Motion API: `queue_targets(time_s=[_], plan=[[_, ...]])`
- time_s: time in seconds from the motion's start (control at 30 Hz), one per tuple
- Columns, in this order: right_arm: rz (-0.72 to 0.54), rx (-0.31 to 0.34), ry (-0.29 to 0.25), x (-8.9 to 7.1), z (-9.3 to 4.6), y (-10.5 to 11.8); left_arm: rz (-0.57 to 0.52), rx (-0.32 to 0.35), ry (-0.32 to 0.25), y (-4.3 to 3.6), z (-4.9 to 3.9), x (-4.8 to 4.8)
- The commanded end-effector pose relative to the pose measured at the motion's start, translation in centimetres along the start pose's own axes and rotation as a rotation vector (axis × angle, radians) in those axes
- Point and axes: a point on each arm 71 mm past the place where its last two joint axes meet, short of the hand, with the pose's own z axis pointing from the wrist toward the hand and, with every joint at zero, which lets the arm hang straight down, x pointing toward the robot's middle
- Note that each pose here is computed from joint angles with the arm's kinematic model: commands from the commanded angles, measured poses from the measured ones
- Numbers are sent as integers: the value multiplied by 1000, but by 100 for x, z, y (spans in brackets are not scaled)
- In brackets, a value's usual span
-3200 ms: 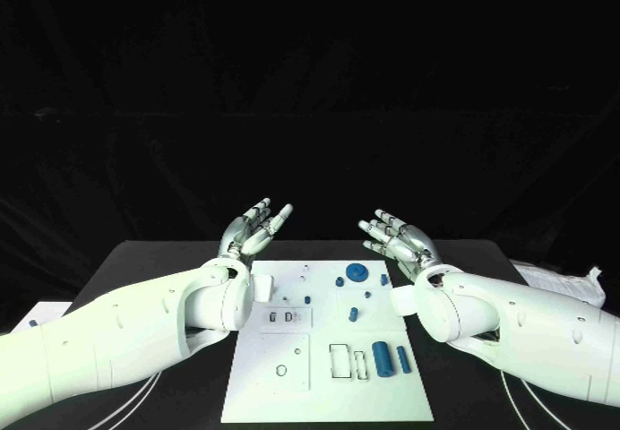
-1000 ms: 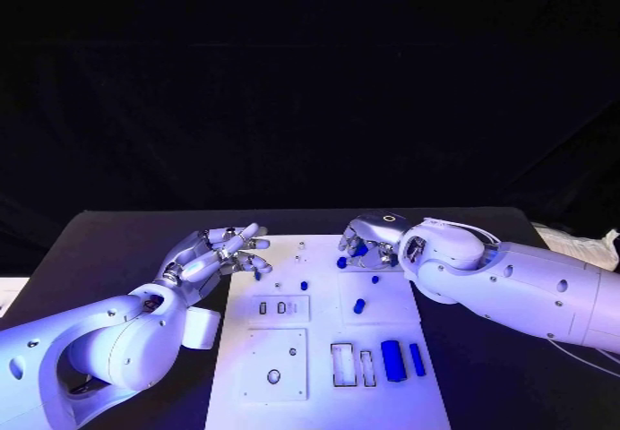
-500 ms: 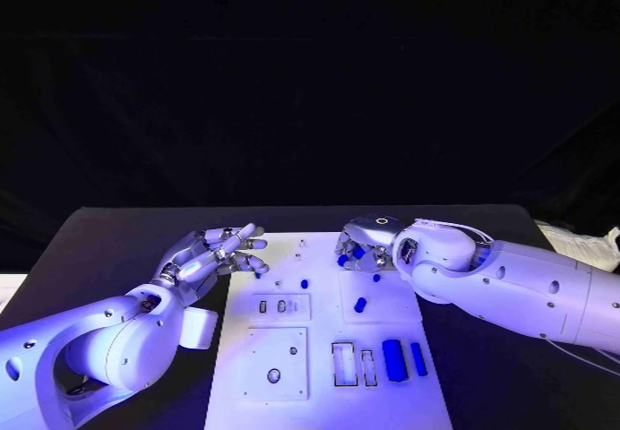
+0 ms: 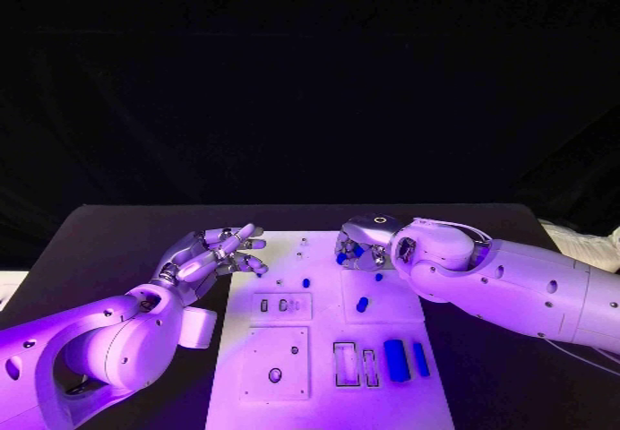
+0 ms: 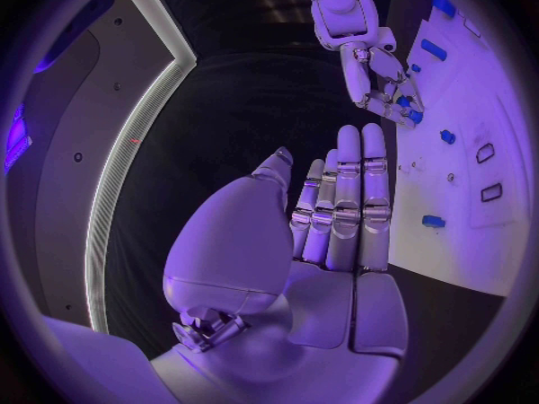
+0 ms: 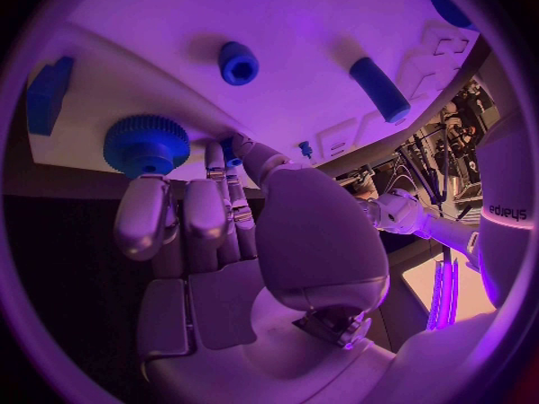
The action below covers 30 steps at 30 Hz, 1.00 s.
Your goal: Assemble the parts on the task board
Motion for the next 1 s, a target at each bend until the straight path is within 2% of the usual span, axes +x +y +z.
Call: queue_targets(time_s=[0.03,0.27,0.6,0.87,1.0], plan=[[-8,-8,-61,-28,-4,14,-9,1,15,-7,5,11],[22,-18,-164,-124,-13,72,-8,-3,12,-4,9,-6],[45,13,-229,-192,99,125,-7,-4,11,-2,12,-24],[49,9,-237,-206,266,237,-9,-5,16,-1,11,-11],[48,4,-218,-186,342,277,-11,-6,19,-1,10,-2]])
